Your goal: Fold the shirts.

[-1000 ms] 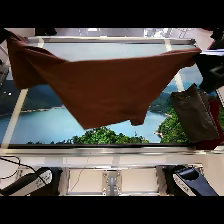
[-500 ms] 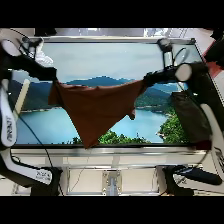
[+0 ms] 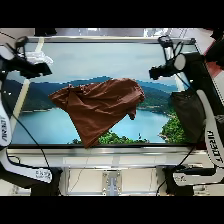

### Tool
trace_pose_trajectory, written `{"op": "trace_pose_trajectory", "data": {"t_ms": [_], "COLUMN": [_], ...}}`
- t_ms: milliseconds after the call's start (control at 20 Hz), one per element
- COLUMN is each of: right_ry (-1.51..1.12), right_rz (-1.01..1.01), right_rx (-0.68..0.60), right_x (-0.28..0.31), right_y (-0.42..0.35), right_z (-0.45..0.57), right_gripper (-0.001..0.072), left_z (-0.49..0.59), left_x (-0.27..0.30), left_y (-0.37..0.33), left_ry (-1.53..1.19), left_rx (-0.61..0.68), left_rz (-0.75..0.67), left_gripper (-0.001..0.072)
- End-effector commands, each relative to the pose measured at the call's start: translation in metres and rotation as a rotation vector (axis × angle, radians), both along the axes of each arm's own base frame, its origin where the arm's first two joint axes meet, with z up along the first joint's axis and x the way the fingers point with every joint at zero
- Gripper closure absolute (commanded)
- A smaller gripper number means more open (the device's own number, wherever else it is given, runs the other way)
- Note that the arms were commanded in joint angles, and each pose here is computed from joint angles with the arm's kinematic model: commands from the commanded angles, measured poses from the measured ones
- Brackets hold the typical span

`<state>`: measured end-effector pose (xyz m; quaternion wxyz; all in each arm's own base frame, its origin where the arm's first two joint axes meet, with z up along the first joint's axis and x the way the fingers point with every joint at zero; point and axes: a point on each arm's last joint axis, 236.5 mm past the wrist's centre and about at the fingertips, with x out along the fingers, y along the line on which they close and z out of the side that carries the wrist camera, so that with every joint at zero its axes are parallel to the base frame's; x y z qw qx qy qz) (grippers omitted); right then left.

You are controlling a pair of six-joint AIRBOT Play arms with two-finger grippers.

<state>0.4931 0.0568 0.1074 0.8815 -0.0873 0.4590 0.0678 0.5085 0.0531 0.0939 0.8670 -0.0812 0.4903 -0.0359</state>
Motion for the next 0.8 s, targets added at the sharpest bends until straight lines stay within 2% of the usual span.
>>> {"op": "trace_pose_trajectory", "data": {"t_ms": [0,200,500,750], "right_ry": [0.062,0.215,0.330,0.398], "right_rz": [-0.076,-0.031,-0.069,-0.139], "right_rx": [0.066,0.349,0.644,0.770], "right_x": [-0.025,-0.051,-0.033,-0.016], "right_y": [-0.044,-0.033,0.004,0.017], "right_z": [0.012,-0.043,-0.127,-0.181], "right_gripper": [0.0256,0.0262,0.0263,0.0263], "left_z": [0.038,-0.006,-0.077,-0.114], "left_x": [-0.045,-0.117,-0.178,-0.230], "left_y": [0.041,0.015,-0.056,-0.083], "left_ry": [-0.038,0.045,0.108,0.061], "left_rx": [-0.022,-0.206,-0.417,-0.606], "left_rz": [0.128,0.200,0.249,0.506], "left_gripper": [0.0128,0.0128,0.0129,0.0129]}}
